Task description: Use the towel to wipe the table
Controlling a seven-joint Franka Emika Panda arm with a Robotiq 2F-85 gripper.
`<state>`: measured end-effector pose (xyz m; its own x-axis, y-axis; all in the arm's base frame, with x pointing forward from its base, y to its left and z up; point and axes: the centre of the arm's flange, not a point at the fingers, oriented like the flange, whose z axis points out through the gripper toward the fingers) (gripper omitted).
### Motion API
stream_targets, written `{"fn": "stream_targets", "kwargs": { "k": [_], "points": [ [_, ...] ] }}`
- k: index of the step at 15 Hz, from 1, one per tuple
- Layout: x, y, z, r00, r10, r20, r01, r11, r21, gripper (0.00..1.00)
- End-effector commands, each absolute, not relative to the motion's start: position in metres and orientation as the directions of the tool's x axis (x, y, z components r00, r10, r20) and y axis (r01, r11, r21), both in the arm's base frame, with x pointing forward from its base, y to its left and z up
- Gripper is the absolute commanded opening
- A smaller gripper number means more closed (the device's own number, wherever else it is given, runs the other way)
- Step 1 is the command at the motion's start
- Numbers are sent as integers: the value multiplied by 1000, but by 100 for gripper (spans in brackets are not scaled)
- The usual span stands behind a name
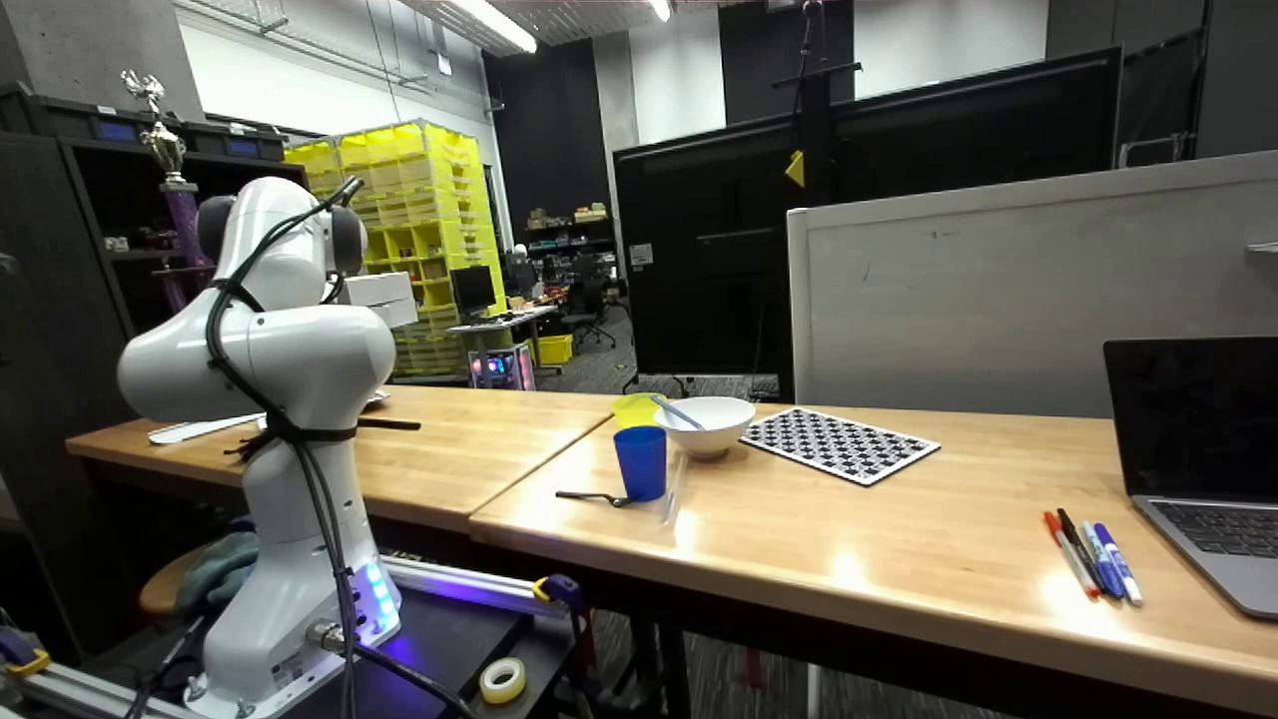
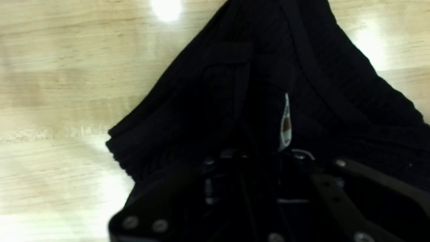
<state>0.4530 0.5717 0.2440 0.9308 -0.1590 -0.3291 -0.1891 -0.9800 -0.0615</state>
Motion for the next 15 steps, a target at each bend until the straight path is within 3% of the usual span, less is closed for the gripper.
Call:
{"fn": "stream_targets", "kwargs": {
  "k": [1,8,15],
  "points": [
    [457,580,250,937,-167,-308,-186,-982,-32,48],
    [460,568,290,947,-168,-273,-184,-982,-35,96],
    [466,551,347,962,-158,-224,-172,-984,-44,100]
  ]
}}
